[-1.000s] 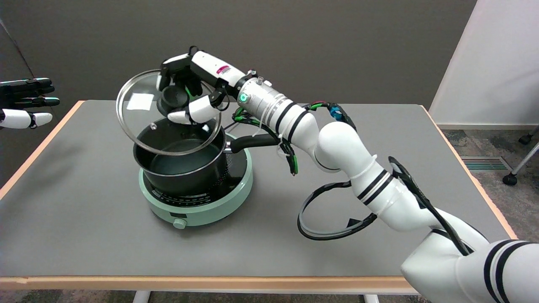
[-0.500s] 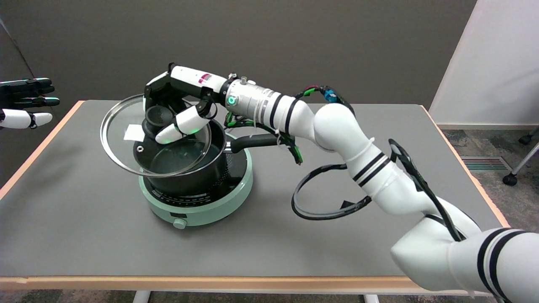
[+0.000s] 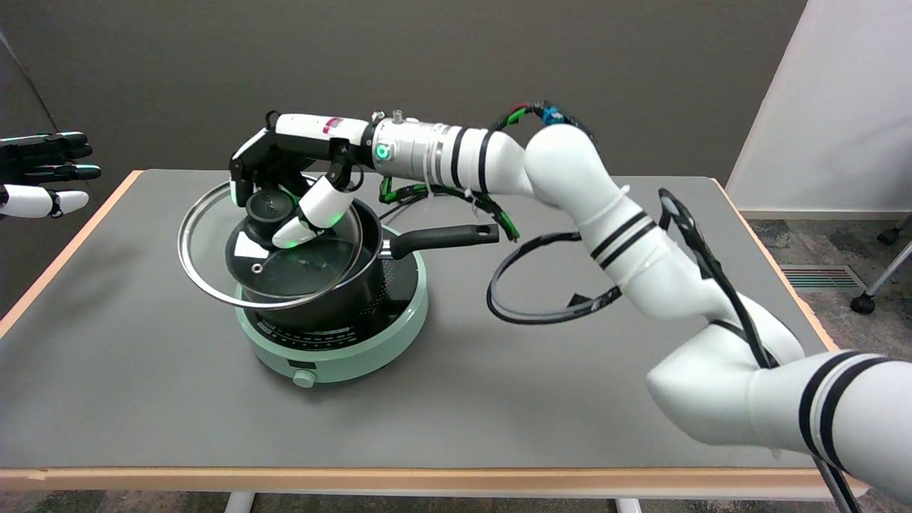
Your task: Place the pot lid onto the soup pot.
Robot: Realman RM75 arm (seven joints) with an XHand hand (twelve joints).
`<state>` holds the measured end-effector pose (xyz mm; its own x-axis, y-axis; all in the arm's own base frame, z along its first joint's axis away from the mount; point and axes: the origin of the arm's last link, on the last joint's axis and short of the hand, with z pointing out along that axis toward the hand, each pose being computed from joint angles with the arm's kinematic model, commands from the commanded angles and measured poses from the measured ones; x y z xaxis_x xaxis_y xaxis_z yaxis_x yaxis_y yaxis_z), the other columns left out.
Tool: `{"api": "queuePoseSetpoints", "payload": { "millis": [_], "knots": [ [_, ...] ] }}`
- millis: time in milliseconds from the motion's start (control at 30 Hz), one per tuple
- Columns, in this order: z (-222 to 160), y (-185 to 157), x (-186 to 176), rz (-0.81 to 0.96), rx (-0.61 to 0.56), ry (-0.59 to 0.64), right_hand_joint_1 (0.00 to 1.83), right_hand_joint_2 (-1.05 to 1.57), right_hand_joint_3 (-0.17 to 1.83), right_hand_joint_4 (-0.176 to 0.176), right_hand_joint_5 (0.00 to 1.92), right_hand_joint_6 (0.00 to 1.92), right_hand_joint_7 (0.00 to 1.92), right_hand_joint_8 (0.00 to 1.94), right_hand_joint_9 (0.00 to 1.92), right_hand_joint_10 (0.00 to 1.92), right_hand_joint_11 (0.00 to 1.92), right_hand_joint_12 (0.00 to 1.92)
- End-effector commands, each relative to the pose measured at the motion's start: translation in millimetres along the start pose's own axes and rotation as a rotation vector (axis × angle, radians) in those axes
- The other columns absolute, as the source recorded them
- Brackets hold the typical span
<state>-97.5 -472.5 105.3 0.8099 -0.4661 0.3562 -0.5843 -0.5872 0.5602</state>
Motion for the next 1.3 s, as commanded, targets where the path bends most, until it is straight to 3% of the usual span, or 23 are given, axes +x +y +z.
{"api": "queuePoseSetpoints", "payload": {
  "millis": [33, 1300],
  "knots": [
    [13, -4, 26, -0.035, -0.046, -0.128, 1.35, 0.85, 0.7, 0.035, 0.7, 1.05, 0.84, 1.43, 0.77, 1.9, 0.64, 1.92],
    [34, 17, 31, 0.009, -0.153, -0.207, 1.35, 0.85, 0.71, 0.05, 0.7, 1.07, 0.83, 1.45, 0.76, 1.92, 0.63, 1.92]
  ]
}}
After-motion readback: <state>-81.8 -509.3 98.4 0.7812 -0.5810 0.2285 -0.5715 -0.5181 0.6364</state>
